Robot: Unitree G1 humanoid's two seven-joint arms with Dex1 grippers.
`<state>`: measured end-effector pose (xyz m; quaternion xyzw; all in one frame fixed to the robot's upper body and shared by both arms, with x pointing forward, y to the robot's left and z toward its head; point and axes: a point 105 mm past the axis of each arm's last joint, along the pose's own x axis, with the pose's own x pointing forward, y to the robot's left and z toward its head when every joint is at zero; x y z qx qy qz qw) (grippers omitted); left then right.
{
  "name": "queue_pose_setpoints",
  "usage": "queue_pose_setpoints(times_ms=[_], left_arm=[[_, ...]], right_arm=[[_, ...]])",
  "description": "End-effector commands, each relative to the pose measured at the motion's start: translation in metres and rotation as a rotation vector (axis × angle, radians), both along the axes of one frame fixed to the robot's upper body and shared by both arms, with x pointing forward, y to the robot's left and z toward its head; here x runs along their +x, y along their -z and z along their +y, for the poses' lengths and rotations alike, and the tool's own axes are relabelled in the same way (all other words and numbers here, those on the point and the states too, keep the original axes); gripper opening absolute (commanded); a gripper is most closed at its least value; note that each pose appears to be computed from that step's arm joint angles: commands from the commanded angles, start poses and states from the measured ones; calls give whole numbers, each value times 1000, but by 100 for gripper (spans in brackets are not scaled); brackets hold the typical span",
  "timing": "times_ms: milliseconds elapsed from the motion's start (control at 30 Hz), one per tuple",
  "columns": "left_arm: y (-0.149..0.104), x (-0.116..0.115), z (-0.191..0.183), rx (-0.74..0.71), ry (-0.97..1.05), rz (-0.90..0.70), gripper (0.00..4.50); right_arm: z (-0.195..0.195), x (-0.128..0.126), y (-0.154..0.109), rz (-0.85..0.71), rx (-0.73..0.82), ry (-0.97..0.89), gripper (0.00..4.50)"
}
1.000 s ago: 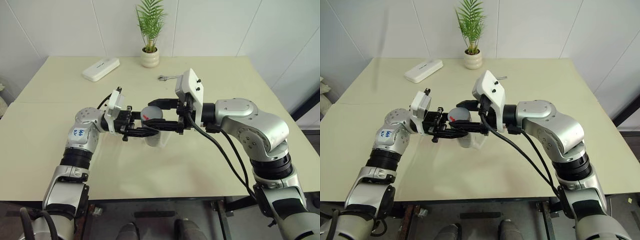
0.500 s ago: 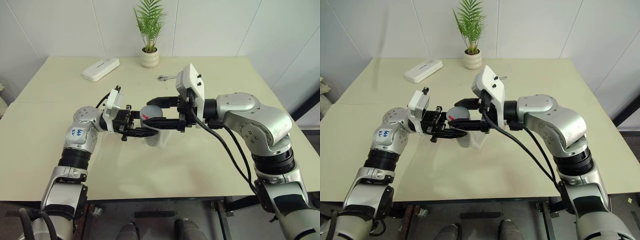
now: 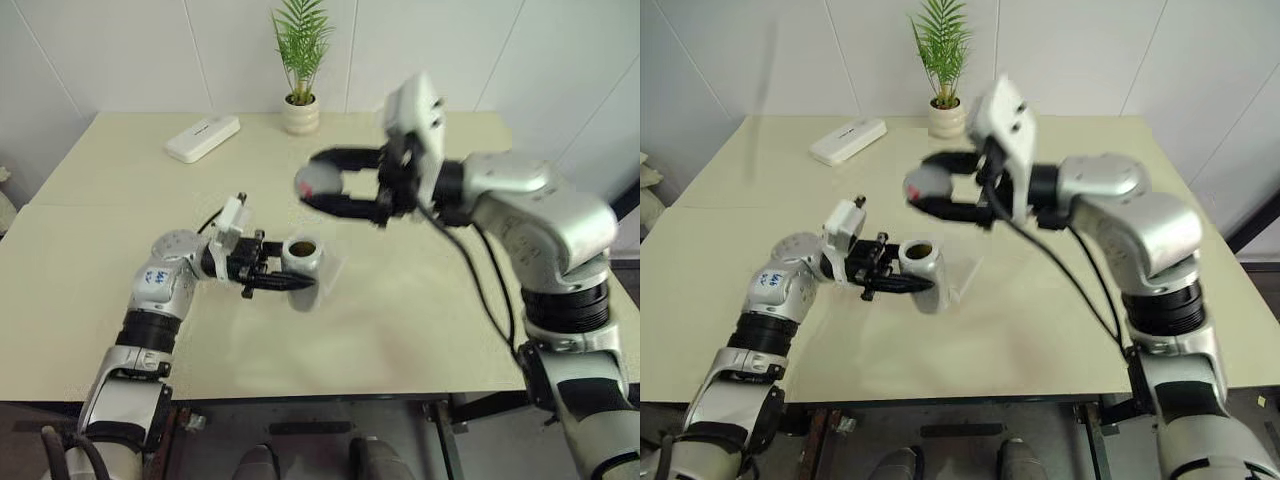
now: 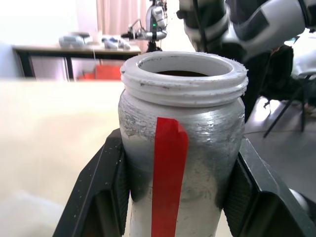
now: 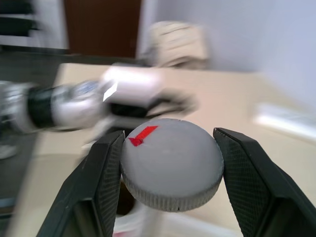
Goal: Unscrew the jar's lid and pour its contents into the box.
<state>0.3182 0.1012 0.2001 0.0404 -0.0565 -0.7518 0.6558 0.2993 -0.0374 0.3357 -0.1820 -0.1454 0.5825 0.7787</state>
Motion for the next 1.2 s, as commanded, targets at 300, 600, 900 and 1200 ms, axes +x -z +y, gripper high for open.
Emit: queue_pose_setpoints(times_ms=[300,600,900,1200], left_arm=[[-30,5,19,10,-46,-151,200],[-49,28,63,24,-314,-232,200],[-53,47,78,-16,-522,-319,200],[-60,54,78,-41,-599,-391,200]], right_arm=[[-38,24,7,-4,-3,207,254],[-105,57,92,193,-78,617,254],[-129,62,176,388,-84,801,254],[-137,60,201,441,-71,863,254]])
